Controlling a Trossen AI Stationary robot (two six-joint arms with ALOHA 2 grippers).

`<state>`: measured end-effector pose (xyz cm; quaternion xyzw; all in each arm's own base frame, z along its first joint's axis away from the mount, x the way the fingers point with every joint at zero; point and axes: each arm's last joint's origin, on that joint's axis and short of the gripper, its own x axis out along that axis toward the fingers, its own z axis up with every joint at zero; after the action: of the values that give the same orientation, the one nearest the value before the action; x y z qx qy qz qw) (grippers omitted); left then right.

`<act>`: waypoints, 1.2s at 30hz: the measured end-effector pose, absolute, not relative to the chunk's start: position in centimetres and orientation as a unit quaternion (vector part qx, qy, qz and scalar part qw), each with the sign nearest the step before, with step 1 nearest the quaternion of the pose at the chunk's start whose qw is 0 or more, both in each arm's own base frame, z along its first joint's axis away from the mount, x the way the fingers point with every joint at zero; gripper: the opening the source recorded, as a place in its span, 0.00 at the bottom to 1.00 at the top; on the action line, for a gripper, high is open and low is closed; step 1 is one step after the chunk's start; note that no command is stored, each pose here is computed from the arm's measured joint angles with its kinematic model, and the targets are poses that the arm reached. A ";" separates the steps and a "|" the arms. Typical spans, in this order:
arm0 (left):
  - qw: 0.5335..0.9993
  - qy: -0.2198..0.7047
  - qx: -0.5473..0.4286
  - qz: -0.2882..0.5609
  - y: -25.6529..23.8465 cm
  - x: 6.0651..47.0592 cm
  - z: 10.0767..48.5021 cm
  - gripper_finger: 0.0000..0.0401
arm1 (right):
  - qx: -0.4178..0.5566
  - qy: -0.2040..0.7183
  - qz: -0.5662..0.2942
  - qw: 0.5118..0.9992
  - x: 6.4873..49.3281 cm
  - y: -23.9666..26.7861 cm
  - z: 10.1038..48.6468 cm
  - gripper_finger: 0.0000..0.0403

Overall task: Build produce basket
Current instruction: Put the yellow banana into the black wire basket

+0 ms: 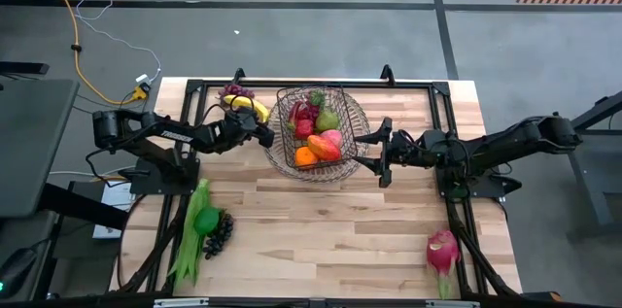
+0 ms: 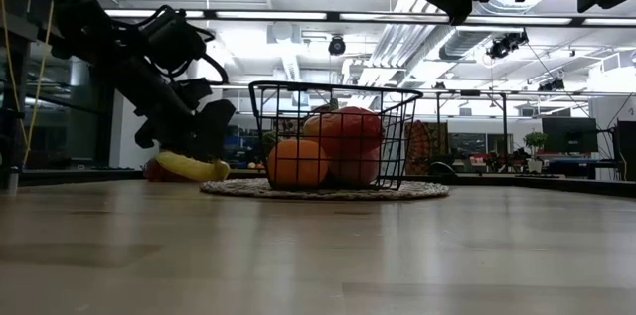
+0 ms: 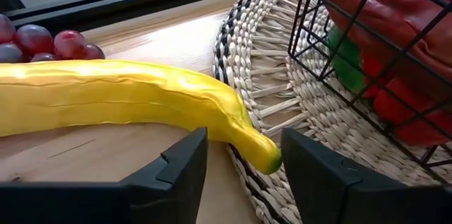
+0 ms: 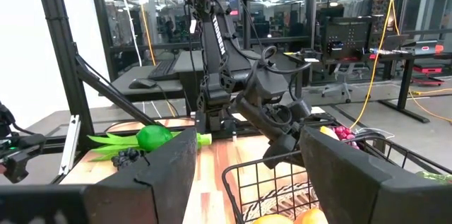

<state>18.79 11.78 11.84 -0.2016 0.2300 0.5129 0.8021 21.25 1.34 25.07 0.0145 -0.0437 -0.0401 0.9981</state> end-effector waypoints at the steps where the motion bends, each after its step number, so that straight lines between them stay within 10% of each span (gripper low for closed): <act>1: 0.802 0.230 -0.202 0.513 11.8 18.8 11.8 0.40 | 0.015 -0.044 -0.040 0.998 21.3 1.3 25.1 0.60; 20: 0.807 0.241 -0.184 0.507 11.8 18.8 11.9 0.02 | 0.015 -0.042 -0.040 0.998 21.3 1.3 25.1 0.60; 36: 0.836 0.206 -0.185 0.474 10.4 17.7 15.5 0.00 | 0.013 -0.033 -0.040 0.999 21.3 1.3 24.9 0.60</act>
<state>17.66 10.43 15.49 -0.1848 0.2061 0.4740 0.8359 21.27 1.33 24.88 0.0132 -0.0330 -0.0405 0.9985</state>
